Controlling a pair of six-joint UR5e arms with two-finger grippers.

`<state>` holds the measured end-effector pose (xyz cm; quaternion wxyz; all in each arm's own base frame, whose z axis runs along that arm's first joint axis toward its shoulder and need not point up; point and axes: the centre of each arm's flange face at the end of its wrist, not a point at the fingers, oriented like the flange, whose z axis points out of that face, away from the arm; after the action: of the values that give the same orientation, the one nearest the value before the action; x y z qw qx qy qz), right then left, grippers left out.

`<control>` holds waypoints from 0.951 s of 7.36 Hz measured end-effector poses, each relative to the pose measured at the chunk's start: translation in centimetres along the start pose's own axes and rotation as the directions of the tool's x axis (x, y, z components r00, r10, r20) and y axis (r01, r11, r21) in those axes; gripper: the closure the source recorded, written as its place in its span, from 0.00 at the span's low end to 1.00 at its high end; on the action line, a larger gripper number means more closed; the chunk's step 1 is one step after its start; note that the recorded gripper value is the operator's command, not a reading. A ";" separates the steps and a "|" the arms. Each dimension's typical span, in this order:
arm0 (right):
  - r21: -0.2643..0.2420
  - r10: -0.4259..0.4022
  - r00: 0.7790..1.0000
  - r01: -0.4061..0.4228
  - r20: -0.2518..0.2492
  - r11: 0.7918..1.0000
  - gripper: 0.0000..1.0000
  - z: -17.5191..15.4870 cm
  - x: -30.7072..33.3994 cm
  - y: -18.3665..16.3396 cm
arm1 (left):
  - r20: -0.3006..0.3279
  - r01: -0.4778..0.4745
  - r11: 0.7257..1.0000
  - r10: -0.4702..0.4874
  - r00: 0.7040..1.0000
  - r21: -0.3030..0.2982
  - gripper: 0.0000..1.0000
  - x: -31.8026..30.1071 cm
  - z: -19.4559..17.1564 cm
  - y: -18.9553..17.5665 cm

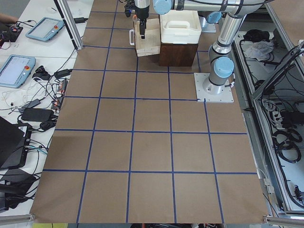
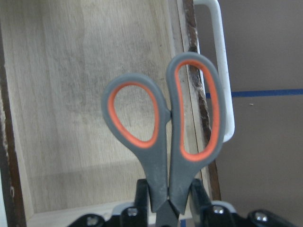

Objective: Put scissors in drawer and close it
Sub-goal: 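Carry the scissors with the right gripper over the open drawer, then lower the scissors into the drawer and open the right gripper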

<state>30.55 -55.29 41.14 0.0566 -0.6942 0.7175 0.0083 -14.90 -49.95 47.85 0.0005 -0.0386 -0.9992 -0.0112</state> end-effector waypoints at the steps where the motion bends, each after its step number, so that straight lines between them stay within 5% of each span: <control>1: -0.001 -0.010 1.000 0.010 0.004 1.000 0.81 1.6 -0.7 -1.8 | -0.001 -0.009 1.000 0.009 1.000 0.005 0.00 -0.1 0.0 0.0; 5: 0.004 -0.017 1.000 0.017 0.013 1.000 0.75 5.8 -3.2 -7.0 | -0.002 -0.012 1.000 0.012 1.000 0.007 0.00 -0.1 -0.1 0.1; 7: 0.003 -0.018 1.000 0.018 0.017 1.000 0.58 7.0 -3.7 -7.1 | -0.003 -0.010 1.000 0.010 1.000 0.007 0.00 -0.1 0.0 0.0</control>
<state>38.26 -51.23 34.98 0.0640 -0.7003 0.7108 0.0127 -14.76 -49.94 47.85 0.0021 -0.0438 -0.9990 -0.0077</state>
